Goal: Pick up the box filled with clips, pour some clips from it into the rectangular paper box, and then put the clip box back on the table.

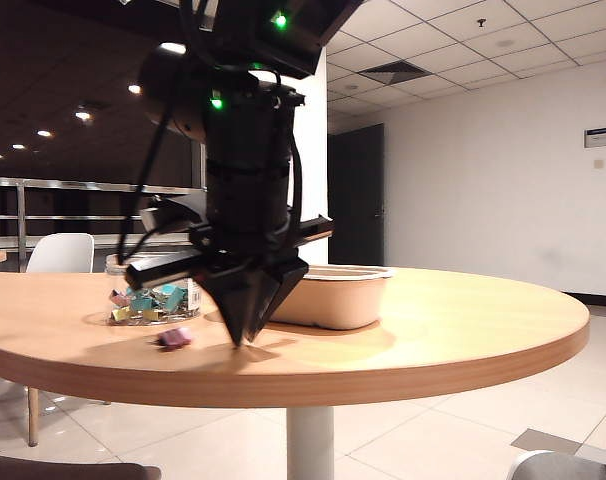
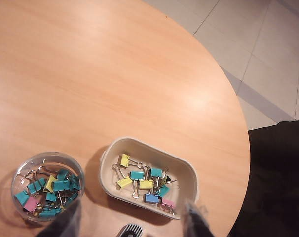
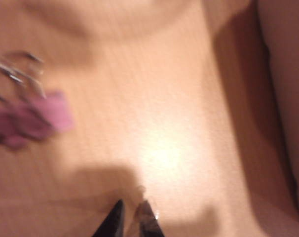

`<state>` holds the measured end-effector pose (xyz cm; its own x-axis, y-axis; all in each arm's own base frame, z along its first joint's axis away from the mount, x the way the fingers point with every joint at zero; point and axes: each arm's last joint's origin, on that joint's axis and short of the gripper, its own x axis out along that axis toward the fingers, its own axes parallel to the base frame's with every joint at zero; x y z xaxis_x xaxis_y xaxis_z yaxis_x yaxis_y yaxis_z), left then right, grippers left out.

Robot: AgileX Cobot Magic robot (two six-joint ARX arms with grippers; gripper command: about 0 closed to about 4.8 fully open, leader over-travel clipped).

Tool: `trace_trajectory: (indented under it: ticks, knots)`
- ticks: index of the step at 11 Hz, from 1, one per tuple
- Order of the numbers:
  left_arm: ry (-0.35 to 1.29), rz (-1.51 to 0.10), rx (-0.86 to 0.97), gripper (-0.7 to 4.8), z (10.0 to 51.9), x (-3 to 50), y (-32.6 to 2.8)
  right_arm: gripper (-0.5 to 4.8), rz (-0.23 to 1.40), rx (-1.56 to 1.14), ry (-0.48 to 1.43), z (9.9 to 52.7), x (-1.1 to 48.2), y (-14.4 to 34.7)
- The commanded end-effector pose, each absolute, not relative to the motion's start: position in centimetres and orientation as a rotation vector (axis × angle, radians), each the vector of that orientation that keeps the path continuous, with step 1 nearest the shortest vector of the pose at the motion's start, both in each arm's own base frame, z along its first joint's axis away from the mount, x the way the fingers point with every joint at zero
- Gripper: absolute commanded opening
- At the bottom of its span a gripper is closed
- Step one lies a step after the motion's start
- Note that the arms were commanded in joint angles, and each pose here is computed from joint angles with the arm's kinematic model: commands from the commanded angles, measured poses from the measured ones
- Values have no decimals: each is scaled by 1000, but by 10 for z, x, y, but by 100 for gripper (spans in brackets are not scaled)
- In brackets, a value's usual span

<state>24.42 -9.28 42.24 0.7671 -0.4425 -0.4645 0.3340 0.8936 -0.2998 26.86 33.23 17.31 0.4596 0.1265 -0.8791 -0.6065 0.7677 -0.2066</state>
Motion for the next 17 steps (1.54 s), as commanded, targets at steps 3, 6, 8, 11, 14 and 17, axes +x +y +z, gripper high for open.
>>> trace_trajectory:
  ticks: [3, 6, 8, 11, 14, 17]
  knots:
    - [548, -431, -207, 269, 425, 242, -92, 479, 693, -343, 900, 196, 276, 344]
    - [543, -431, -207, 269, 427, 239, -91, 479, 724, -363, 856, 174, 279, 357]
    - [543, -431, -207, 269, 427, 239, -91, 268, 732, -386, 858, 173, 278, 357]
    - [533, -433, -208, 269, 429, 235, -90, 167, 733, -426, 854, 158, 282, 359]
    - [532, -433, -208, 269, 429, 235, -90, 10, 583, -321, 703, 232, 315, 309]
    - [532, -433, -208, 269, 429, 235, -90, 8, 496, -252, 647, 250, 342, 275]
